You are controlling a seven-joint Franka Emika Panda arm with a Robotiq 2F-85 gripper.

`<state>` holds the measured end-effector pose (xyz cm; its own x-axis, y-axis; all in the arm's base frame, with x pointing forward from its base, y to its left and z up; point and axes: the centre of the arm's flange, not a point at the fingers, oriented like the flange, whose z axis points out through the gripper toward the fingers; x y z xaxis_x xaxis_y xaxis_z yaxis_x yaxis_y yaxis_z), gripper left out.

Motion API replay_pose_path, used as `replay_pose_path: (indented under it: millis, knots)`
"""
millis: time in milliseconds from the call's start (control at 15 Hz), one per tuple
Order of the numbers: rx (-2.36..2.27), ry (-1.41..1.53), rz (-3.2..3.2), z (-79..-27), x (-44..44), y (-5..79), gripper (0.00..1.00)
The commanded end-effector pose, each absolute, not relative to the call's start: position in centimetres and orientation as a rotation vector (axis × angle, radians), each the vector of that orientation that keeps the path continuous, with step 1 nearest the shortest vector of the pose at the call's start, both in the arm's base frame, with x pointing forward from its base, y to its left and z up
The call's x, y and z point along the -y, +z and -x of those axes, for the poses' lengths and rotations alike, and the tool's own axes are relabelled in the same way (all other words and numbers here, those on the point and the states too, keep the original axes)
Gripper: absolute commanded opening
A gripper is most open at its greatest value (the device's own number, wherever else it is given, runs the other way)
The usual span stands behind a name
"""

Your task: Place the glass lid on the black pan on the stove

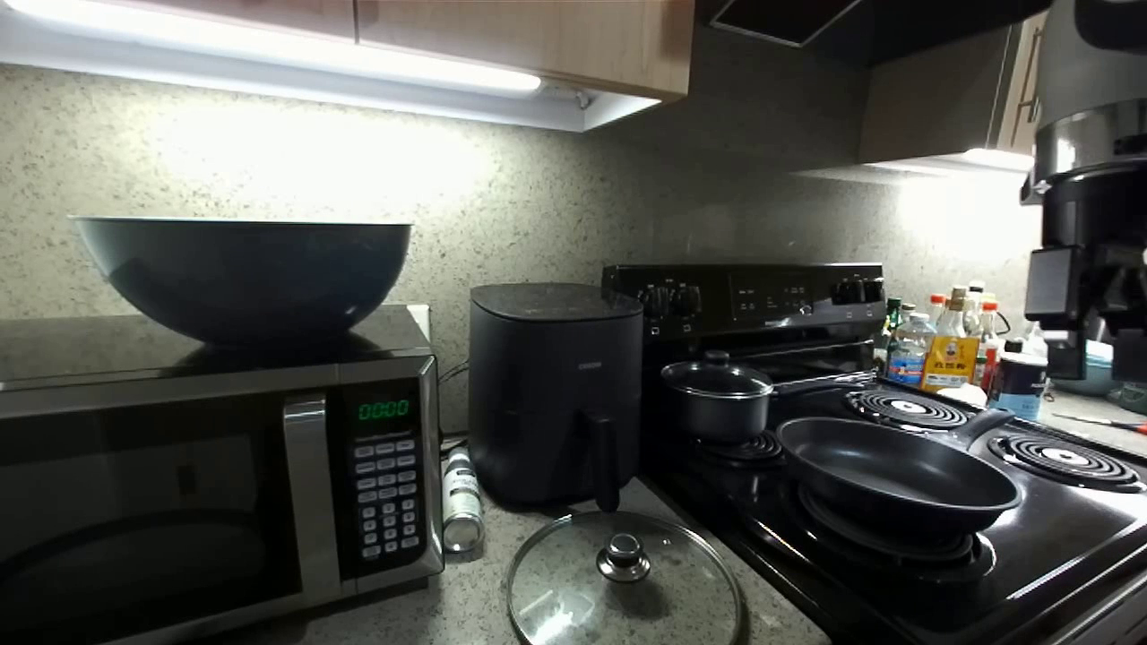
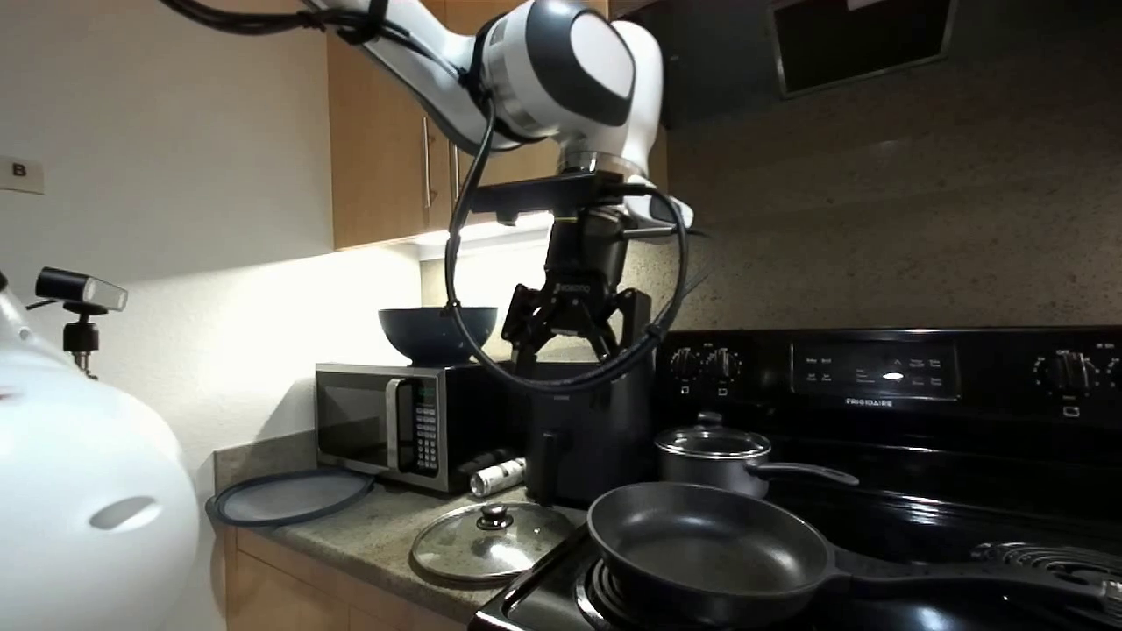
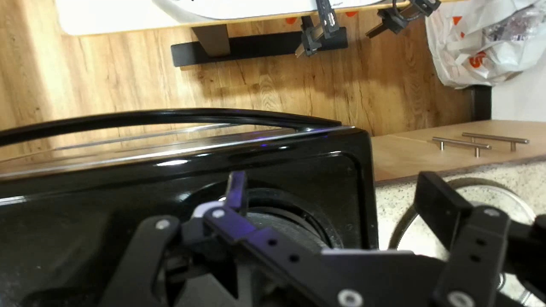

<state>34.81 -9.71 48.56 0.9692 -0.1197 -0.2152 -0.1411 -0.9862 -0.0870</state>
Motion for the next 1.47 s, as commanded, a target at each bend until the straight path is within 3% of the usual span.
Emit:
replay_pose_path:
  millis: [0, 333, 733, 1400]
  knots:
    - [0.056, 0.336, 3.139, -36.8, 2.7, 48.0, 1.0]
    - [0.483, 0.374, 3.197, -36.5, -5.3, 47.2, 1.0]
    - [0.472, 0.397, 3.208, -36.3, -5.9, 47.5, 1.0]
    - [0.294, -0.371, 3.222, -43.5, -16.5, 44.1, 1.0]
